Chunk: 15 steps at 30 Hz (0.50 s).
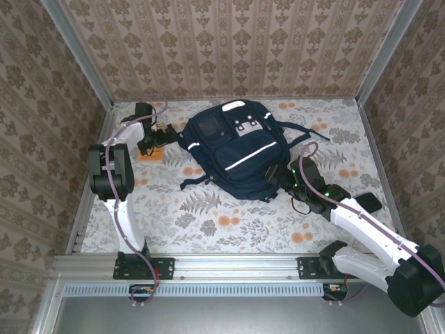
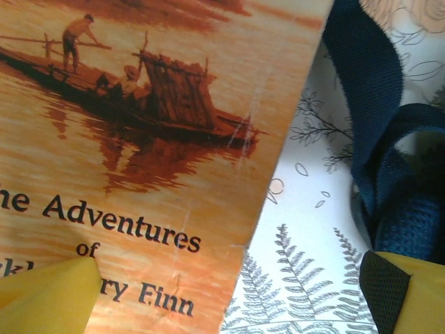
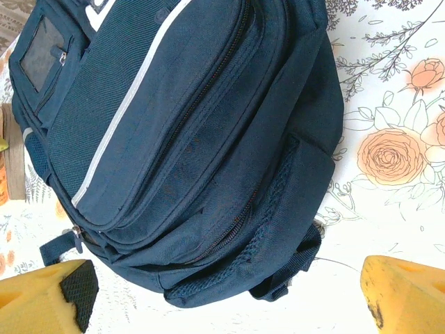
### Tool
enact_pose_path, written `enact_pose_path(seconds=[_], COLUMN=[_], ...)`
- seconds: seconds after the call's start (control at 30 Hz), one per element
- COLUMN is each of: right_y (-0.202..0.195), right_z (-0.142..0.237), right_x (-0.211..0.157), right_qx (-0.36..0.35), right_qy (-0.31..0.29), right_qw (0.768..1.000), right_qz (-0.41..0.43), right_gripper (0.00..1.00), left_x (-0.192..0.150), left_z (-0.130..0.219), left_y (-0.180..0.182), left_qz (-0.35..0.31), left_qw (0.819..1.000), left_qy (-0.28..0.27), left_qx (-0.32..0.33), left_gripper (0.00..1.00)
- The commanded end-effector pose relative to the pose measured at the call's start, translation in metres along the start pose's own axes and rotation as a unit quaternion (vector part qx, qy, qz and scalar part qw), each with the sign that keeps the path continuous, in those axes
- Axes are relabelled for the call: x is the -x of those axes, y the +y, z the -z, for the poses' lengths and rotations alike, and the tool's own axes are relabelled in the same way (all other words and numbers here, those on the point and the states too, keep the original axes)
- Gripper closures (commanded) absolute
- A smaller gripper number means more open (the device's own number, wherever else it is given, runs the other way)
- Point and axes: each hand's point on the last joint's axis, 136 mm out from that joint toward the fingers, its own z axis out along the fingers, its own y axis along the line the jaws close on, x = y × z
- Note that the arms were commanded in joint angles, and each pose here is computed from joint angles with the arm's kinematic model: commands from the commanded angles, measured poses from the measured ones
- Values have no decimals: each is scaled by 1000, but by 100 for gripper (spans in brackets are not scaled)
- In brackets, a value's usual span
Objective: Pack the student bag
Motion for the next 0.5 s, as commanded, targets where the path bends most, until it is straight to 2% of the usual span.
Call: enact_pose_path(seconds=[0.0, 0.17, 0.47], right_y=[9, 6, -2], right_z=[4, 3, 0], right_x=[1, 0, -9], right_qx=[15, 9, 2], right_qy=[2, 4, 13], right_qw=[1000, 1000, 1000], right_qz=[-3, -9, -21], right_gripper=[2, 3, 3], left_x=[-19, -51, -129], left_z=[-4, -5, 20], left_y=[2, 3, -2], left_qz=[22, 55, 130], left_qw=[999, 996, 984], left_qy=[42, 70, 91], left_qx=[-11, -31, -84], left_gripper=[2, 5, 6])
